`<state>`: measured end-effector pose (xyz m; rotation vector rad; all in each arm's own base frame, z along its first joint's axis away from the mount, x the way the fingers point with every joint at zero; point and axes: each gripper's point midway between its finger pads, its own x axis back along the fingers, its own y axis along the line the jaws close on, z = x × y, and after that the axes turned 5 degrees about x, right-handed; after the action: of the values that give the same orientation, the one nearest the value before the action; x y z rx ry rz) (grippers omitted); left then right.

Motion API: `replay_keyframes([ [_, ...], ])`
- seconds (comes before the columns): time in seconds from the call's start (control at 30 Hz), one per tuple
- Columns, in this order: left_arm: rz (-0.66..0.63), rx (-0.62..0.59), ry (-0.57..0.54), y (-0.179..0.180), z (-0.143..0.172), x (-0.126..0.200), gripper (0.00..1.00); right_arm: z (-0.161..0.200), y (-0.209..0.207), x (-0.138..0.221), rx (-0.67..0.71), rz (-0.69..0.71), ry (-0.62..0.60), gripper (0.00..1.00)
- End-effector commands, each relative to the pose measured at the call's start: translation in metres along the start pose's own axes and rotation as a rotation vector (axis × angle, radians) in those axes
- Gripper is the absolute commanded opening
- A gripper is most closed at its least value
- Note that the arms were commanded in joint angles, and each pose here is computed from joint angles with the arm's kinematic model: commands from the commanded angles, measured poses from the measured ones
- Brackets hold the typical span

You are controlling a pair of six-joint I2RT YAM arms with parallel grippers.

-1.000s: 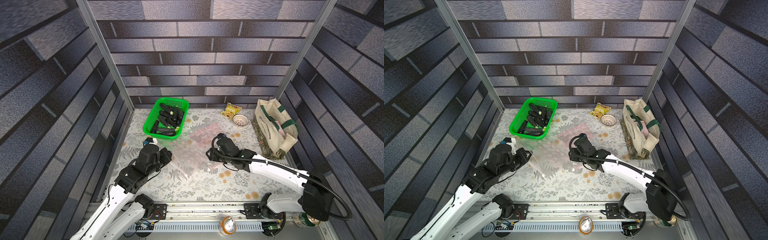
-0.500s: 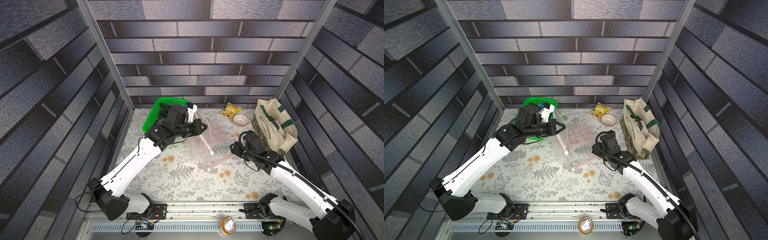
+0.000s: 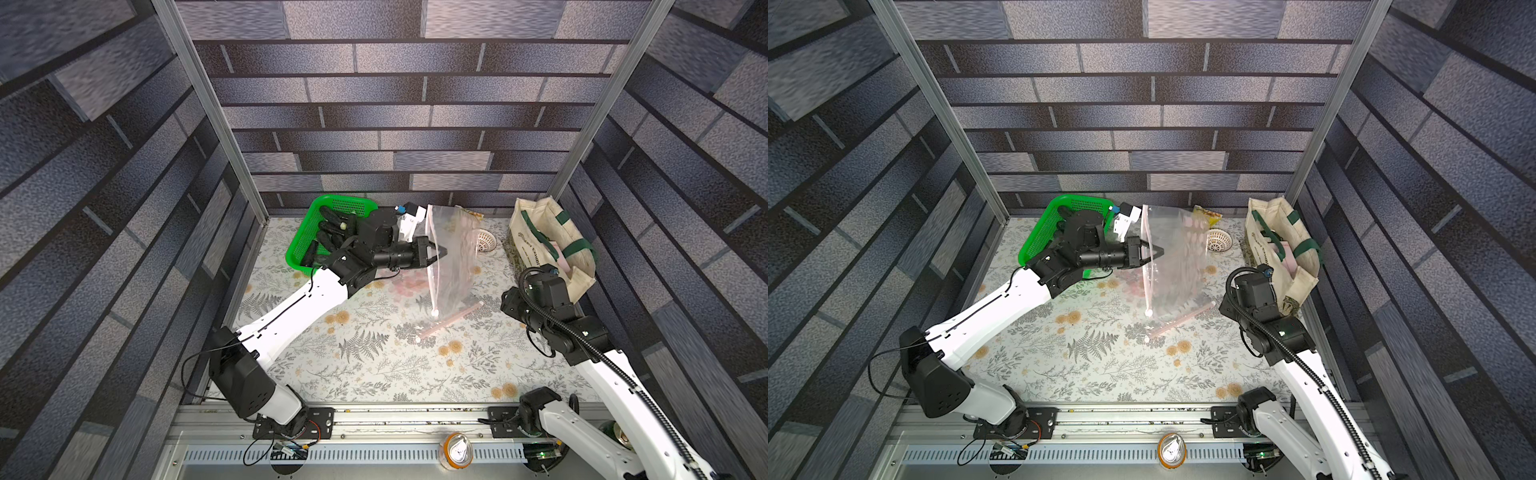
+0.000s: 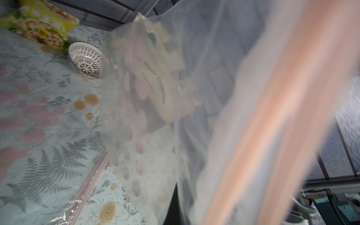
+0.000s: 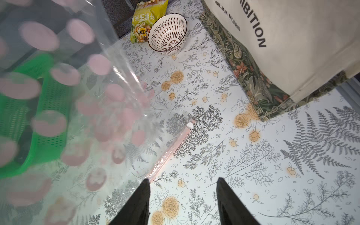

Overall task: Place the eggplant in a zip-top bag and seal the zipper
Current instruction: Open the zipper food storage bag.

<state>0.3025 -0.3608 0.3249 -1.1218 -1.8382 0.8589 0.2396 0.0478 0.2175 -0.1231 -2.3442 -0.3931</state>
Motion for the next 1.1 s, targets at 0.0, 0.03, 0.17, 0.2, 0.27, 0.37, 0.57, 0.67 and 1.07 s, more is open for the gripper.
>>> replay_keyframes([
  [0.0, -0.038, 0.138, -0.059, 0.046, 0.003, -0.003, 0.0, 0.0, 0.0, 0.011, 0.1, -0.003, 0.033, 0.55],
  [0.03, -0.068, 0.155, -0.052, 0.061, 0.01, -0.006, 0.0, 0.003, 0.005, 0.011, 0.113, -0.029, 0.054, 0.55],
  [0.17, -0.168, 0.267, -0.01, 0.115, 0.037, -0.022, 0.0, 0.019, 0.034, 0.008, 0.14, -0.159, 0.155, 0.52],
  [0.2, -0.186, 0.297, -0.005, 0.124, 0.042, -0.025, 0.0, 0.024, 0.043, 0.008, 0.155, -0.182, 0.17, 0.52],
  [0.27, -0.2, 0.339, 0.003, 0.135, 0.051, -0.031, 0.0, 0.033, 0.062, 0.012, 0.195, -0.236, 0.184, 0.52],
  [0.37, -0.216, 0.361, 0.007, 0.139, 0.059, -0.036, 0.0, 0.045, 0.097, 0.018, 0.23, -0.338, 0.205, 0.52],
  [0.57, -0.252, 0.391, 0.008, 0.143, 0.067, -0.035, 0.0, 0.064, 0.161, 0.032, 0.33, -0.494, 0.22, 0.52],
  [0.67, -0.253, 0.404, 0.006, 0.143, 0.069, -0.034, 0.0, 0.069, 0.186, 0.04, 0.405, -0.532, 0.213, 0.53],
  [1.07, -0.228, 0.399, 0.007, 0.128, 0.072, -0.032, 0.0, 0.085, 0.196, -0.002, 0.5, -0.397, 0.185, 0.53],
])
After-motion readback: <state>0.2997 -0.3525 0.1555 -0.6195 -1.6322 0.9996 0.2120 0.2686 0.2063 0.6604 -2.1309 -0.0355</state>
